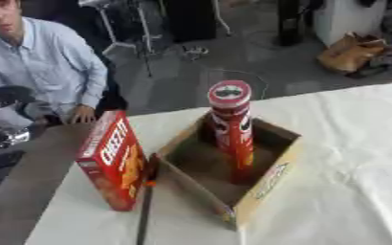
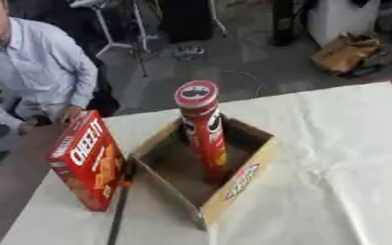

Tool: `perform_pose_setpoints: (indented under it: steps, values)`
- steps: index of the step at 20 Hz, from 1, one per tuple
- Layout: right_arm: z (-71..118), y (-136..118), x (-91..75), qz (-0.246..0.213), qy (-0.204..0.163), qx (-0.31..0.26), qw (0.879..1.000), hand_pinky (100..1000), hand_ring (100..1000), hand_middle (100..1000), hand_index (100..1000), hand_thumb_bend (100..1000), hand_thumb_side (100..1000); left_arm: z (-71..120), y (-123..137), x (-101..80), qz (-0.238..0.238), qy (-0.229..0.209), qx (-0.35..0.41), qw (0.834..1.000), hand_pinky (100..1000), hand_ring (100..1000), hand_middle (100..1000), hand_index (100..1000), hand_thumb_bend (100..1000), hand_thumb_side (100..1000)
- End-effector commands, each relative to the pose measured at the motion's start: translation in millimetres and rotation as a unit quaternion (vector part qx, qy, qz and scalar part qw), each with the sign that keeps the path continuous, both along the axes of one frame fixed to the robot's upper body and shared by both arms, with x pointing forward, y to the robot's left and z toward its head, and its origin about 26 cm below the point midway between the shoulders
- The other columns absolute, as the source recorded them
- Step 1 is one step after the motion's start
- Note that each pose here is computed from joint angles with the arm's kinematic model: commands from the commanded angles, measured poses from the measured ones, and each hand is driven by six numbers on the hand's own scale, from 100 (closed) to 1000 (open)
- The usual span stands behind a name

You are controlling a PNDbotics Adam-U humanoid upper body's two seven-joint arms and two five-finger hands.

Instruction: Pick up objects on the table and place them in the box.

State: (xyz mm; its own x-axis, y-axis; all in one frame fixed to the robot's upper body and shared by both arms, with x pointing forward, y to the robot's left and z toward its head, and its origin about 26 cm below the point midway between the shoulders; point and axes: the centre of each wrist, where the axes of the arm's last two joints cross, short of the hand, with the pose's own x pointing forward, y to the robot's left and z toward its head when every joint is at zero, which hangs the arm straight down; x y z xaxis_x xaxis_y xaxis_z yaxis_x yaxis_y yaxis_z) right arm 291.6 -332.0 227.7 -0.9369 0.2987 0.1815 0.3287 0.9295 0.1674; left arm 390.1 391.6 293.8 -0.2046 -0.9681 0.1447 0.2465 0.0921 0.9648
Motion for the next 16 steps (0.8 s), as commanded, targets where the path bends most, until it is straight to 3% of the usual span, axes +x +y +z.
perform_pose_setpoints:
  steps: [1, 11, 16]
  values:
    - [7.5, -1.0, -2.1, 0.004, -0.007, -0.013, 1.0, 891, 895, 647, 638, 100, 1000, 29.5, 1.5, -2.8, 0.016, 0.064, -0.024, 0.998, 1000, 1000, 1000, 1000, 368, 1000]
    - [6.5, -1.3, -2.5, 0.003, 0.005, -0.016, 1.0, 890, 895, 646, 637, 100, 1000, 32.3, -9.4, 26.9, 0.042, 0.125, -0.043, 0.99, 1000, 1000, 1000, 1000, 503, 1000]
    - [6.0, -0.8, -2.3, 0.002, 0.012, -0.012, 1.0, 889, 895, 644, 638, 100, 1000, 28.8, -21.7, 48.9, 0.04, 0.141, -0.019, 0.989, 1000, 1000, 1000, 1000, 487, 1000]
